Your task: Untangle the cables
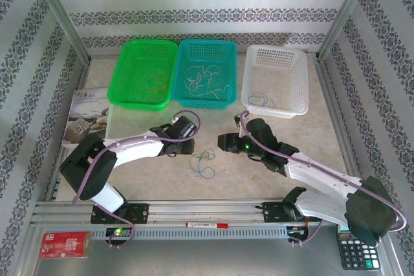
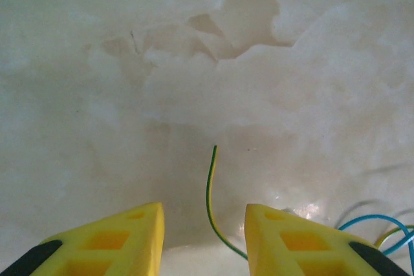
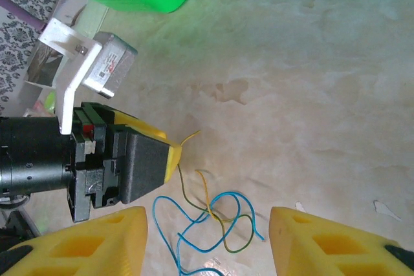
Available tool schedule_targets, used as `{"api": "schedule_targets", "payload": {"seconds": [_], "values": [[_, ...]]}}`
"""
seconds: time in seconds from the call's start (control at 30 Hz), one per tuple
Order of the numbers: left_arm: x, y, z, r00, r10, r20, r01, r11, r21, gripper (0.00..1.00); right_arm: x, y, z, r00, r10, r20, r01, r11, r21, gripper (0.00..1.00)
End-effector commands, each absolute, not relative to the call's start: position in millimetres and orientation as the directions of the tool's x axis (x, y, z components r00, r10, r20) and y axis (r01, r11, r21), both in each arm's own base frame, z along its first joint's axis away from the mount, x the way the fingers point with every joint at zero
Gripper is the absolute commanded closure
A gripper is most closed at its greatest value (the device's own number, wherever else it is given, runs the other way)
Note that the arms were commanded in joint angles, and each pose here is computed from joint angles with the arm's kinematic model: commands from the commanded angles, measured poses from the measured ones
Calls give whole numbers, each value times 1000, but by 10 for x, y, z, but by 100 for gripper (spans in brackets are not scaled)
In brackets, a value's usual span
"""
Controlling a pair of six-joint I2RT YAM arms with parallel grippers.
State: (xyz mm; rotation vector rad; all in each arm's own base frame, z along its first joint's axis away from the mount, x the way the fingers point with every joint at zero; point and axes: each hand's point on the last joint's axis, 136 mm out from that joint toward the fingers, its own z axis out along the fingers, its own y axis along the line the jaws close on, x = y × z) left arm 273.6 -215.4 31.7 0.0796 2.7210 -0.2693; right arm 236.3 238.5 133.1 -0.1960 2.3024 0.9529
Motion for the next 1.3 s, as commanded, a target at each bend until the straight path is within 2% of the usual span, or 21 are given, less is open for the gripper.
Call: {"api": "schedule_targets", "payload": {"seconds": [0.0,0.33,0.47,0.63,0.7,0.9,1.27], "values": [[2744,-2120,275,-923,31,-383,87,988,-130,63,2344,2394,1350,-780,109,-616,-363,723,587,48],[2799,-2145,185,-925,59,-376,98,991,-86,66,2326,2398,1355,-779,108,-617,-367,719,590,48],[2806,-2154,143,-926,70,-370,104,992,-72,75,2324,2398,1352,-780,110,-616,-366,719,591,48],[2795,-2191,170,-924,81,-372,117,990,-75,96,2311,2418,1378,-779,106,-618,-374,712,594,48],[2805,-2205,242,-918,84,-387,124,989,-79,100,2303,2442,1389,-779,100,-619,-382,707,595,48],[2864,-2274,629,-885,69,-460,147,980,-136,100,2252,2603,1414,-773,47,-633,-439,681,586,48],[2840,-2603,1386,-838,0,-546,236,902,-362,100,2300,2926,1451,-729,-36,-684,-541,643,542,43]]}}
